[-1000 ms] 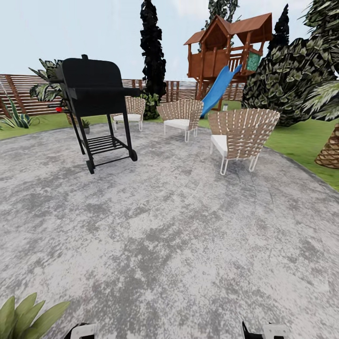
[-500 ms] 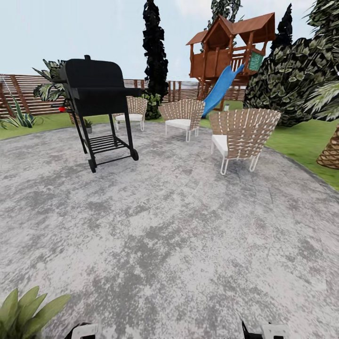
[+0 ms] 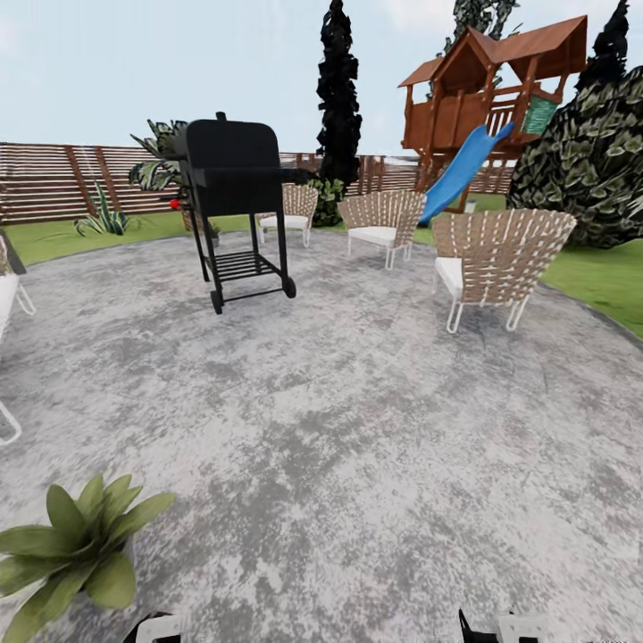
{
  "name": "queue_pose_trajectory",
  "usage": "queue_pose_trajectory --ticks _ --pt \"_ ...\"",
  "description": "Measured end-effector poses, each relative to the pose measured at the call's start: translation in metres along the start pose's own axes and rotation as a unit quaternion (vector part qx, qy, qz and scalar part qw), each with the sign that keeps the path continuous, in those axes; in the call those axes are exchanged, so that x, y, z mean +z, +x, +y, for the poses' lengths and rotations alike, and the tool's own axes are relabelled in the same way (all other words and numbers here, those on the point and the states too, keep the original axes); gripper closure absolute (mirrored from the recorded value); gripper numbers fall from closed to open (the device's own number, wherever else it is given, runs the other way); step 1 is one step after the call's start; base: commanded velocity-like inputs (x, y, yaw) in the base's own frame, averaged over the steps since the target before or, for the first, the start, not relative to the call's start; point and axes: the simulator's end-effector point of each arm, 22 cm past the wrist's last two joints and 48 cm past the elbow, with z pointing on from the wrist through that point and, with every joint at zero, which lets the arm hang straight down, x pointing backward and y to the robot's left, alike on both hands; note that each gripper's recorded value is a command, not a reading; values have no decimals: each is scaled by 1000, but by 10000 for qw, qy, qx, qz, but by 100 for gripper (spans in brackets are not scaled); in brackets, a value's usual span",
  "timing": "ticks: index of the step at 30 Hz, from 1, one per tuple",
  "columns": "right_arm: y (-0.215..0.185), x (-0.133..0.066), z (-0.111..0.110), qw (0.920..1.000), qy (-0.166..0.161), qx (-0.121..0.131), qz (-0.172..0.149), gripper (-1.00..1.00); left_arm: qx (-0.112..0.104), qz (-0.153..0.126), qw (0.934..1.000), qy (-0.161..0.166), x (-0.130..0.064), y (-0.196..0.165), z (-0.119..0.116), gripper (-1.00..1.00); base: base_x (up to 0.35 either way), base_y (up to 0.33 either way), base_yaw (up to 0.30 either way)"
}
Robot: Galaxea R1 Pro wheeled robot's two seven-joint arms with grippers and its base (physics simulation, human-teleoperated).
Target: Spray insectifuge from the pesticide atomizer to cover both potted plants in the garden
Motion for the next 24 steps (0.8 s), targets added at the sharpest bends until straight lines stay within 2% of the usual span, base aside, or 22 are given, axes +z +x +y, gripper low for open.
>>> queue_pose_trajectory --ticks 6,11,24 --pt "0 0 0 10000 2 1 -1 -100 -12 -3 10000 -10 0 0 1 100 -324 82 247" --pt "-1 0 -1 10000 11 0 -6 -100 -16 0 10000 -12 0 0 1 100 -253 220 37" --pt "-1 0 -4 10000 24 -9 -10 -100 -24 3 10000 -17 0 0 1 100 -27 301 1"
